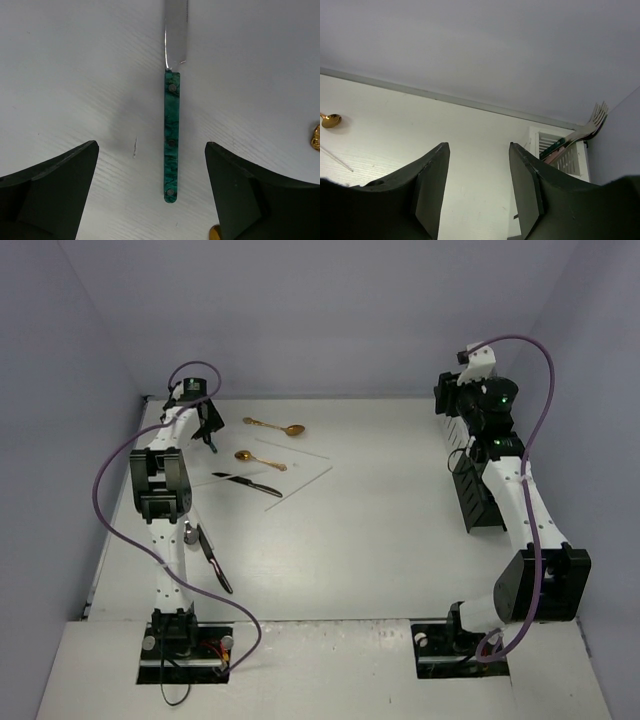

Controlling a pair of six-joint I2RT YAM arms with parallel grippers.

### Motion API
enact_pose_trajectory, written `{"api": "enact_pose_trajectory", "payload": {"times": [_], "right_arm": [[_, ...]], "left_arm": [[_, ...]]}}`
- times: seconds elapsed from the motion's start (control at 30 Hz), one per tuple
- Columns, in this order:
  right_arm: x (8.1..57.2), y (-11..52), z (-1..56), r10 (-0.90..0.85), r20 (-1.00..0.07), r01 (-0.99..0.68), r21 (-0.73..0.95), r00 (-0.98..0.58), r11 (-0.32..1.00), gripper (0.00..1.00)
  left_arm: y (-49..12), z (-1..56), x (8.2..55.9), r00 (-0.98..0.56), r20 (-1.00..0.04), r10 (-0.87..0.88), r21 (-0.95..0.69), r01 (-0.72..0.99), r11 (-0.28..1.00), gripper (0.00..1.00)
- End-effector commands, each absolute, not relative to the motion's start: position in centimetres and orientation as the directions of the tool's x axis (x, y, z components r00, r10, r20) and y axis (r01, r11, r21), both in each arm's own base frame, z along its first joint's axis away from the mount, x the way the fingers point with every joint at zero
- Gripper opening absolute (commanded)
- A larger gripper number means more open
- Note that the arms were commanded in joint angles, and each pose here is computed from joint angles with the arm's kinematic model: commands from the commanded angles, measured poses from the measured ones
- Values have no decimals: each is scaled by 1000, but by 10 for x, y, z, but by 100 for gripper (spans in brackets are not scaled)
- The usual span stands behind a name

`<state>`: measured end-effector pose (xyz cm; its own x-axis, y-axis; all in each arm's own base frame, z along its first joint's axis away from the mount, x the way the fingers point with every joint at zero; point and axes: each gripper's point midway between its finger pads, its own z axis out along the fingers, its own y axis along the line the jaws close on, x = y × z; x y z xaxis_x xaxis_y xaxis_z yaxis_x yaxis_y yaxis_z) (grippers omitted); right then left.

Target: Sort the eating utensils into containers

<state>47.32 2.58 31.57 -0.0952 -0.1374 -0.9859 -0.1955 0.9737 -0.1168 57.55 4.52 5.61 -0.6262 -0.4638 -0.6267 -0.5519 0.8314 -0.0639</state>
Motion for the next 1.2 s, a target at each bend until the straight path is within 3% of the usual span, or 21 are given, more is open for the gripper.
{"api": "enact_pose_trajectory", "payload": {"times": [0.0, 0.37, 0.47, 0.67, 0.9, 1.1, 1.17], "right_arm": [[478, 27, 352, -136, -991, -198, -134, 5, 971, 47], [477, 32, 368, -107, -994, -218, -111, 30, 970, 44], [475, 34, 373, -97, -994, -225, -104, 41, 969, 43], [469, 41, 375, -68, -997, -256, -75, 37, 964, 41], [457, 81, 375, 33, -999, -386, 35, -11, 922, 41], [440, 133, 392, 170, -983, -528, 184, -75, 829, 44], [432, 151, 402, 204, -975, -576, 218, -91, 788, 49]], "left_arm": [[54, 80, 586, -572, -681, -457, -53, -584, 810, 75], [56, 57, 568, -659, -598, -455, 19, -580, 814, 55], [55, 52, 559, -678, -557, -480, 1, -579, 816, 43], [48, 64, 540, -700, -522, -488, -39, -551, 834, 0], [20, 151, 542, -649, -621, -440, -224, -390, 893, 0], [-24, 271, 536, -517, -779, -355, -383, -56, 922, 0], [-39, 309, 522, -454, -827, -331, -401, 64, 914, 0]]}}
